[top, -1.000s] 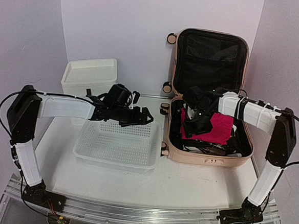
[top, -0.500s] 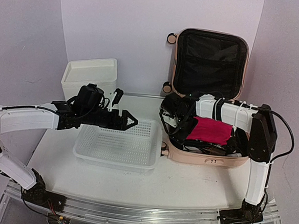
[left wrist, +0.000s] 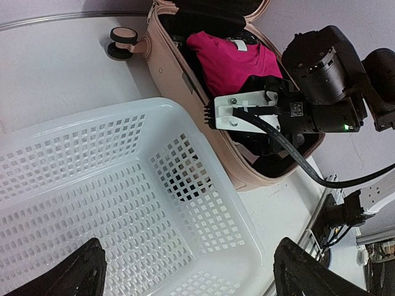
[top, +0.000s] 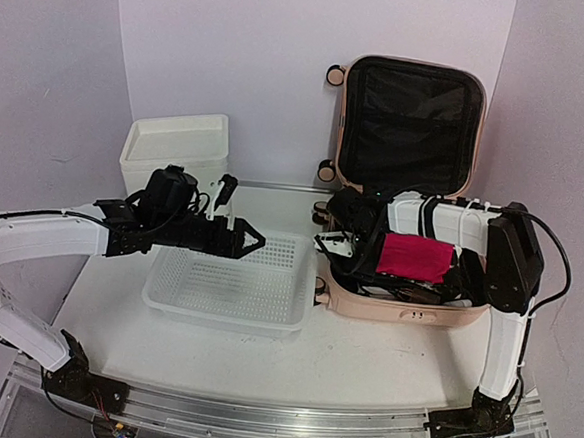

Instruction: Open, take out, and arrange the luggage

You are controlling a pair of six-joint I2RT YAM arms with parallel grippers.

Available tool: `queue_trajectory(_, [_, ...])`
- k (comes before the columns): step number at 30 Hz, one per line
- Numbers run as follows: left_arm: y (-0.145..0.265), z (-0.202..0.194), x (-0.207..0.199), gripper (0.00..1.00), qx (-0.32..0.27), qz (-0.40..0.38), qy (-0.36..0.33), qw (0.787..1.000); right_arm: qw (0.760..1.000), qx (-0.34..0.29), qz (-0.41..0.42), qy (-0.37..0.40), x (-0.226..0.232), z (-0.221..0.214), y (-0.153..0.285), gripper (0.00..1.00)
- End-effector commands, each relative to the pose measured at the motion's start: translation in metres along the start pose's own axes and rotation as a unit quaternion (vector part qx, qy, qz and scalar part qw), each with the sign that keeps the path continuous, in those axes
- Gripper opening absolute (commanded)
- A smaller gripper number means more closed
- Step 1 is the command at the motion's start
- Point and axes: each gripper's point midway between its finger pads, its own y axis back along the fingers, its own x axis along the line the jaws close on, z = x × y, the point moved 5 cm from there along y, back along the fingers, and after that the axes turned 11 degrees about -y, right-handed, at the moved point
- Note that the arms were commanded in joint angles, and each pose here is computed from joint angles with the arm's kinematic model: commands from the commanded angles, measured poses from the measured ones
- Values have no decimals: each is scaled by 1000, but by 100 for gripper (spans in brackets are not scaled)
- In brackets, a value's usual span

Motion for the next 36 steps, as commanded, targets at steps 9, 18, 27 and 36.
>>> queue_trajectory(9, [14, 26, -12, 94, -41, -19, -6, 999, 997, -67, -29, -24, -22, 19, 16, 48])
queue_trajectory(18, [8, 31, -16, 95, -34, -33, 23, 999, 995, -76, -29, -52, -34, 13, 19, 20])
queue_trajectory(27, [-14, 39, -20, 95, -11, -59, 119, 991, 989, -119, 7, -89, -43, 5, 38, 17])
queue_trajectory(36, [-32, 43, -16, 98, 0, -51, 214, 975, 986, -118, 30, -114, -49, -2, 29, 28])
